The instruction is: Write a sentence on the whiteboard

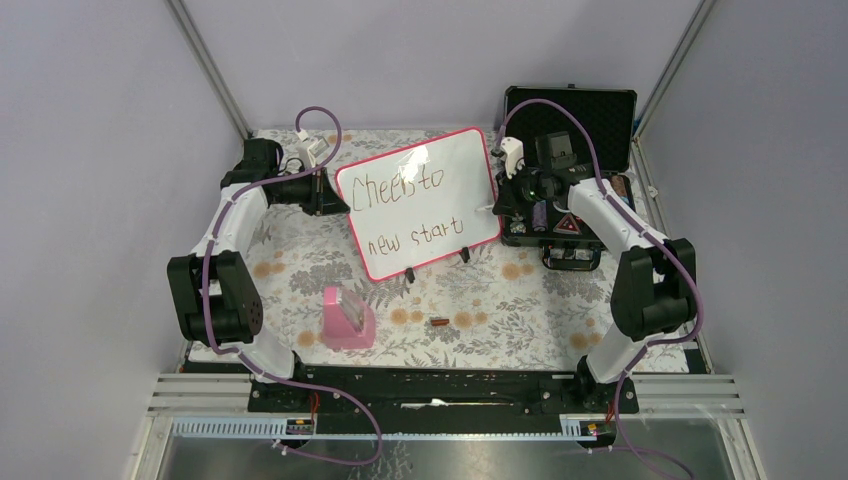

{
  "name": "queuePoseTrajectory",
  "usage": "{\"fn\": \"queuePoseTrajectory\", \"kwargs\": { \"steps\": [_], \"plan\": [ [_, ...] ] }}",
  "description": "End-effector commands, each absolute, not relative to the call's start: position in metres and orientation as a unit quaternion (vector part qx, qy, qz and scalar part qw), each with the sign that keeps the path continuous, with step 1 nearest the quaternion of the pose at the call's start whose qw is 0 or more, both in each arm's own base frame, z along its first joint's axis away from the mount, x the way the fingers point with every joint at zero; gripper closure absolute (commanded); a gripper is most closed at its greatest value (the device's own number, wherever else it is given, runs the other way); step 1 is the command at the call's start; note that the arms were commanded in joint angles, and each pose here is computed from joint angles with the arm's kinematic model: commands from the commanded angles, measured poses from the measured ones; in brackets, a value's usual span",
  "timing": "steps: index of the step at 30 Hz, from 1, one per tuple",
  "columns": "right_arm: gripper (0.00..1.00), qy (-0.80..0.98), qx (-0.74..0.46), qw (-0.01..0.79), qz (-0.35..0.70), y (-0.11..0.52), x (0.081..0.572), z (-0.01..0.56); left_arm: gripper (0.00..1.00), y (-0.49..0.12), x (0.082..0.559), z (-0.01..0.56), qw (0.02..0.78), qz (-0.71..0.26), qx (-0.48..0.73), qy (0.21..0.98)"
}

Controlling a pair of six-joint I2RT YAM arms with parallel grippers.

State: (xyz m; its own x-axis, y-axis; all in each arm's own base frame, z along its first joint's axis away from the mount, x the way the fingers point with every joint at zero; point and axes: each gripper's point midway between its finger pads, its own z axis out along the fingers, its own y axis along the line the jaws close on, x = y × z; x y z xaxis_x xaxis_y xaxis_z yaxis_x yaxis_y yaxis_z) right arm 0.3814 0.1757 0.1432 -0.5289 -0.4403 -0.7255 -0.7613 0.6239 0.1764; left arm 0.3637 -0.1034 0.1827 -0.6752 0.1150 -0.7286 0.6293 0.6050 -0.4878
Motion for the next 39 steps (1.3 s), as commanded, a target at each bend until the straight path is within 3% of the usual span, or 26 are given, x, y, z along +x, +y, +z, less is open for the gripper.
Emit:
{"fn": "queuePoseTrajectory", "kwargs": {
  "steps": [1,39],
  "plan": [
    [1.00,0.827,-0.365,0.338,0.261,0.181,0.385,0.151,1.00,-0.109,0.370,0.198,0.371,-0.363,0.272,0.810],
    [1.00,0.827,-0.370,0.336,0.259,0.204,0.400,0.145,1.00,-0.111,0.369,0.196,0.368,-0.367,0.274,0.809]
  ]
}}
